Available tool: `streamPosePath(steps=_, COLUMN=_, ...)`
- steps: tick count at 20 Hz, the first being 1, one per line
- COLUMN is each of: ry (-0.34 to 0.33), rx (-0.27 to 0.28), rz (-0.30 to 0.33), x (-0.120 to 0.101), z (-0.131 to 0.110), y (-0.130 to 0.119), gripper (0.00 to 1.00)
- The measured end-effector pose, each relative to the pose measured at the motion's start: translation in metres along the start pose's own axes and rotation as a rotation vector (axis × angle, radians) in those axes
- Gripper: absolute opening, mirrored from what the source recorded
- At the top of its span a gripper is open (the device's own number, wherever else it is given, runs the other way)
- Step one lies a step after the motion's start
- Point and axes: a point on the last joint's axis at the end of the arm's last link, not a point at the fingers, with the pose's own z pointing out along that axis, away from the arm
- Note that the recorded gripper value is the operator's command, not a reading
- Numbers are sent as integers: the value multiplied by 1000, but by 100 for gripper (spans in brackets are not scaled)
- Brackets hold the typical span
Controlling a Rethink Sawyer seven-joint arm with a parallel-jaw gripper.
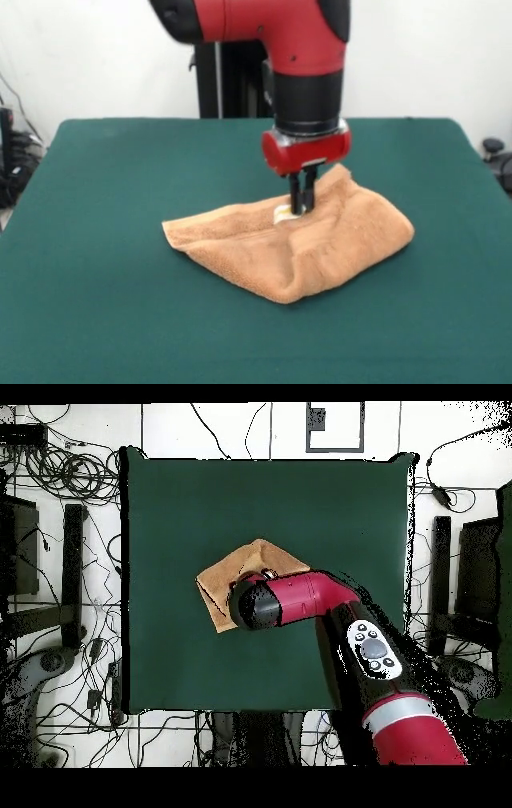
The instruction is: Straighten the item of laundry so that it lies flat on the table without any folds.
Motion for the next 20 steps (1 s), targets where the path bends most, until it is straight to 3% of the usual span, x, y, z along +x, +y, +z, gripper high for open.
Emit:
streamPosePath(steps=5, ry=-83, rx=19, rz=-31, x=-35, z=-23, y=18, gripper=0)
streamPosePath(steps=9, ry=-201, rx=43, rz=-91, x=-77, z=-38, y=50, gripper=0)
streamPosePath(steps=17, ry=-334, rx=50, rz=-153, x=-122, z=-45, y=101, gripper=0)
streamPosePath(steps=18, ry=-355, rx=53, rz=-154, x=-129, z=-48, y=109, gripper=100)
streamPosePath(steps=20, ry=-356, rx=54, rz=-154, x=-130, z=-48, y=109, gripper=100)
